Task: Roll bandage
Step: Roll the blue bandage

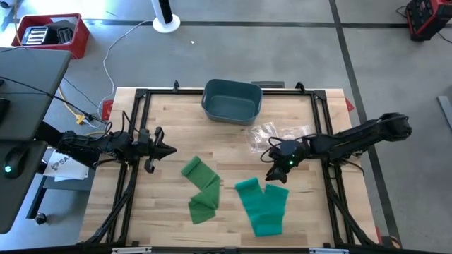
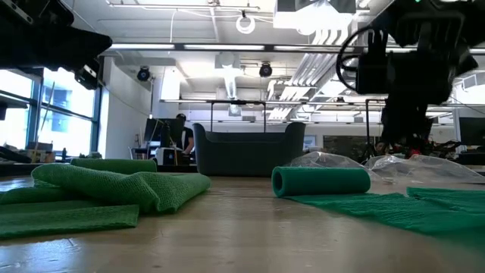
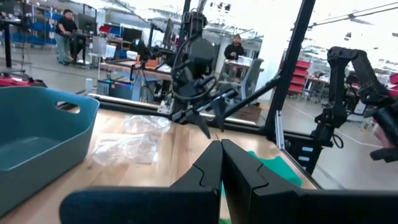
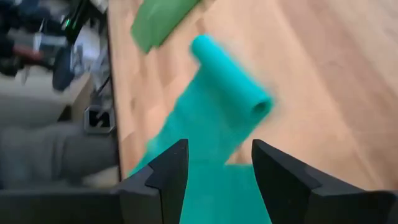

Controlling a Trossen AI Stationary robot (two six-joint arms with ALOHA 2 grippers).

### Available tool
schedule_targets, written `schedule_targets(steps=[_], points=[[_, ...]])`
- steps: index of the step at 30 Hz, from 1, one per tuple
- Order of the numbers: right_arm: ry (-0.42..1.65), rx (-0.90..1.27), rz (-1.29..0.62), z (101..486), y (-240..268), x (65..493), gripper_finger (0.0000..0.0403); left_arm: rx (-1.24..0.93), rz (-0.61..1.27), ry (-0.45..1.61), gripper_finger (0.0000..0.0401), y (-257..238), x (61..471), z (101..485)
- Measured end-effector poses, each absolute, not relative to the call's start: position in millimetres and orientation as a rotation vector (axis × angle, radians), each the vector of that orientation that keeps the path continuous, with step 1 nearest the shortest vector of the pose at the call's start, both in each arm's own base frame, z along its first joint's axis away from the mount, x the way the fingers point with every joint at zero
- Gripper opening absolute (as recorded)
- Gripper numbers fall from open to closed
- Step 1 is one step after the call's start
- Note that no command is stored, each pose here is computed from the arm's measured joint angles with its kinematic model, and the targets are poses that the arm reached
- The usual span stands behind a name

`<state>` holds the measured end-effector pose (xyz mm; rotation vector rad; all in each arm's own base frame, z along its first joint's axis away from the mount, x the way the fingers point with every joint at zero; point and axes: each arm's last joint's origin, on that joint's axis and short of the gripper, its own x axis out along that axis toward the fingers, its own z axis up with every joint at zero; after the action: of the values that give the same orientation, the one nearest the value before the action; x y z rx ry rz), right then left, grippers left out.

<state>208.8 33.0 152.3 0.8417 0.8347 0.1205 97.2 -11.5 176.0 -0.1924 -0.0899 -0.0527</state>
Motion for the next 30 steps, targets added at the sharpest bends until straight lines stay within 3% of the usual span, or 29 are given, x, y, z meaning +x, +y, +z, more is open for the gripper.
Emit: schedule_targets(steps=[4,19,30], points=[[0.822,0.873,0.036,136,33,205,0.0170,-0.193,-0.052,-0.085,0.0001,-12,97,176],[0.848,1.097,-0.002,103,40,233,0.0170,-0.191,-0.041,-0.075,0.0001,-11,97,174],[0.830,1.127,0.011,103,43,250,0.0169,-0.191,-0.040,-0.078,0.0001,-11,97,175]])
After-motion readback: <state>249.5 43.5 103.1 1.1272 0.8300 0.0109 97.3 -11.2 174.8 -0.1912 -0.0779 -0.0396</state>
